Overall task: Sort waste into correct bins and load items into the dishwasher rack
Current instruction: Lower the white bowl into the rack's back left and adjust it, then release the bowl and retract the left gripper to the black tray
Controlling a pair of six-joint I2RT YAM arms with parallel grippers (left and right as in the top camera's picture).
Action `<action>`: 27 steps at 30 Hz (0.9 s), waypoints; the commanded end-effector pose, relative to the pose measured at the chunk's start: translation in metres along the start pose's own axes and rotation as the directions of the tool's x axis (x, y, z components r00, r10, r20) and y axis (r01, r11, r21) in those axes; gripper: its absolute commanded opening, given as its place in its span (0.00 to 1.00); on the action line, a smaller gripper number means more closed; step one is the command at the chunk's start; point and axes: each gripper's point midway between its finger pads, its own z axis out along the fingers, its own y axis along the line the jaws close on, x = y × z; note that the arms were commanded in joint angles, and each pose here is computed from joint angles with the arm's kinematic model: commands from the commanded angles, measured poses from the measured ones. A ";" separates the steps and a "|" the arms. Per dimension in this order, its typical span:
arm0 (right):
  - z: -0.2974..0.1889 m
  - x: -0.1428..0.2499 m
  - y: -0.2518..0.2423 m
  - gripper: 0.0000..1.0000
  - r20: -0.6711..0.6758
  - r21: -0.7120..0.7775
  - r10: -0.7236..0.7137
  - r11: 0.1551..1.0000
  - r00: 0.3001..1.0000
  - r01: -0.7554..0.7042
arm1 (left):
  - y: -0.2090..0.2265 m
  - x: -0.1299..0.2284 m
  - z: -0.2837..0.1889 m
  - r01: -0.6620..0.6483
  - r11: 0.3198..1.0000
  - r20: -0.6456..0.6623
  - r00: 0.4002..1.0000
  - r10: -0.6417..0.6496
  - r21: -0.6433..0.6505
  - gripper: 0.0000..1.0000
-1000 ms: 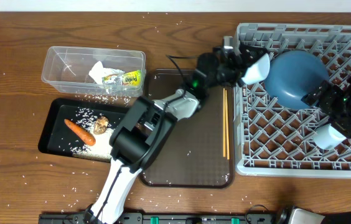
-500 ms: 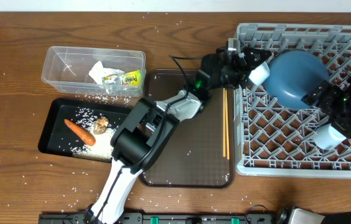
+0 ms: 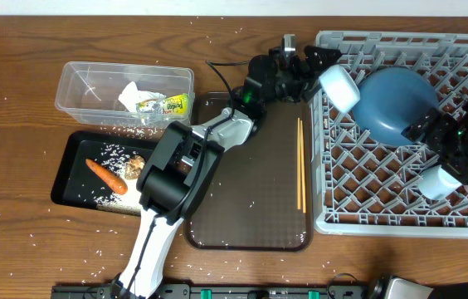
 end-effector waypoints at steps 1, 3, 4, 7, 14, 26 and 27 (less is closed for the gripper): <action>-0.001 -0.001 -0.003 0.99 0.003 0.008 -0.007 1.000 1.000 0.007 | -0.004 0.010 0.002 -0.070 0.998 -0.072 0.995 0.069 -0.007 0.98; -0.001 0.000 -0.003 0.99 -0.001 0.010 -0.010 1.000 1.000 0.010 | 0.003 0.011 0.002 -0.077 0.996 -0.076 0.994 0.074 -0.033 0.98; -0.001 0.000 -0.003 0.99 -0.001 0.010 -0.014 1.000 1.000 0.014 | 0.007 0.010 0.001 -0.080 0.996 -0.077 0.994 0.076 -0.047 0.98; -0.001 0.000 -0.005 0.99 0.000 0.017 -0.016 1.000 1.000 0.016 | 0.014 0.009 -0.001 -0.069 0.995 -0.079 0.995 0.064 -0.071 0.98; -0.001 0.000 -0.007 0.99 0.003 0.028 -0.016 0.999 1.000 0.016 | 0.013 -0.005 -0.008 -0.069 0.995 -0.058 0.996 0.065 -0.071 0.98; -0.001 0.000 -0.007 0.99 0.003 0.028 -0.016 0.999 1.000 0.016 | 0.030 -0.043 -0.039 -0.033 0.991 -0.036 0.999 0.028 -0.128 0.97; -0.001 -0.001 -0.007 0.99 0.004 0.028 -0.016 0.999 1.000 0.016 | 0.029 -0.044 -0.040 -0.032 0.991 -0.040 0.999 0.027 -0.126 0.98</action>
